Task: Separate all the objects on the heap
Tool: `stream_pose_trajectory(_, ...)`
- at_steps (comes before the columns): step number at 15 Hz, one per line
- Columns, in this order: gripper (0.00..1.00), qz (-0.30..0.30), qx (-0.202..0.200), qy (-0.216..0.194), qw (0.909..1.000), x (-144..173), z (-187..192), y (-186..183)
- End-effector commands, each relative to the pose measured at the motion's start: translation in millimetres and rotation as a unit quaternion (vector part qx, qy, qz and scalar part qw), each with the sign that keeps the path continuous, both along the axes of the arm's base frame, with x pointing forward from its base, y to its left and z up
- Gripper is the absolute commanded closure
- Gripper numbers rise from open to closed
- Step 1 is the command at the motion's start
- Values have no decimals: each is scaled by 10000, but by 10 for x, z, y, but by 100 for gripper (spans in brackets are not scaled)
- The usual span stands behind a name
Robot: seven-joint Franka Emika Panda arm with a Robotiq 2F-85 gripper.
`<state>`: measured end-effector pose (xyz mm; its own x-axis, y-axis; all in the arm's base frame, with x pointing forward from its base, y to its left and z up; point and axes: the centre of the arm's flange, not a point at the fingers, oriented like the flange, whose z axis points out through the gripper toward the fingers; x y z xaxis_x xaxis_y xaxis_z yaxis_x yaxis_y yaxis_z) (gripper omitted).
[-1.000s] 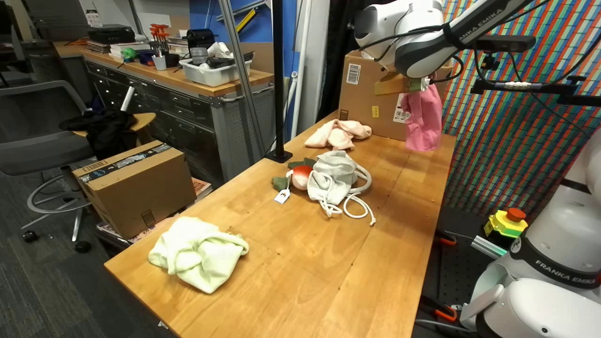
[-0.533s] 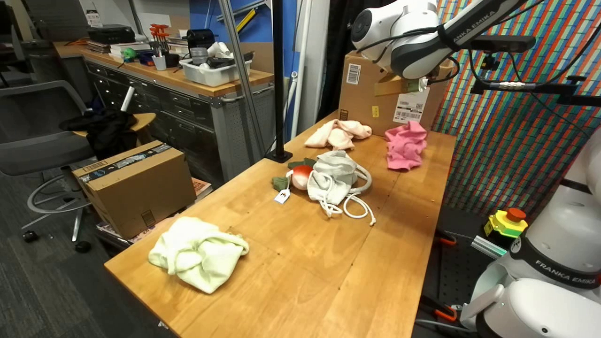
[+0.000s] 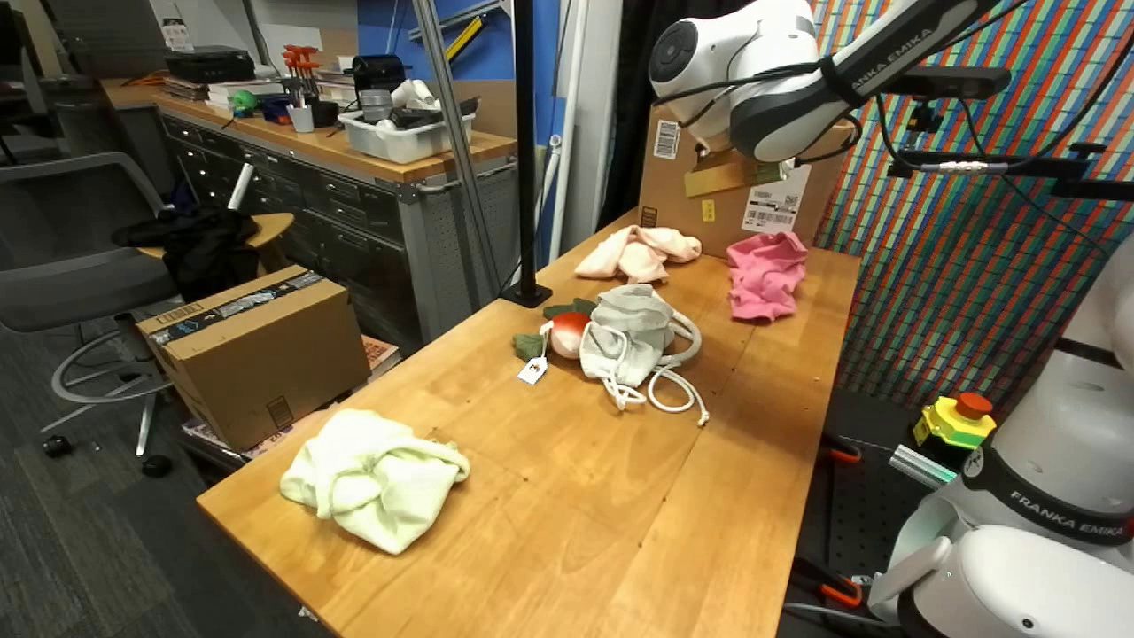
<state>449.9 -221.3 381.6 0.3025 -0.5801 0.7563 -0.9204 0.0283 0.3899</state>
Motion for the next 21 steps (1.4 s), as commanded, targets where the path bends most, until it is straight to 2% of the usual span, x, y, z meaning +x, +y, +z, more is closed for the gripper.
stream_pose_trajectory(1, 0, 808, 580, 149, 9949, 13, -80, 398)
stream_pose_trajectory(3, 0, 1240, 877, 266, 9880, 6, -165, 611)
stream_pose_trajectory(6, 0, 1877, 1310, 477, 9723, -42, -281, 880)
stream_pose_trajectory(8, 0, 2284, 1585, 608, 9586, -87, -335, 1026)
stream_pose_trajectory(11, 0, 2895, 1967, 824, 9331, -129, -400, 1253)
stream_pose_trajectory(13, 0, 3298, 2207, 958, 9129, -123, -438, 1422)
stream_pose_trajectory(16, 0, 3901, 2529, 1170, 8776, -71, -496, 1673)
stream_pose_trajectory(19, 0, 4454, 2859, 1374, 8373, 6, -512, 1880)
stream_pose_trajectory(21, 0, 4788, 3092, 1537, 8072, 64, -551, 1987)
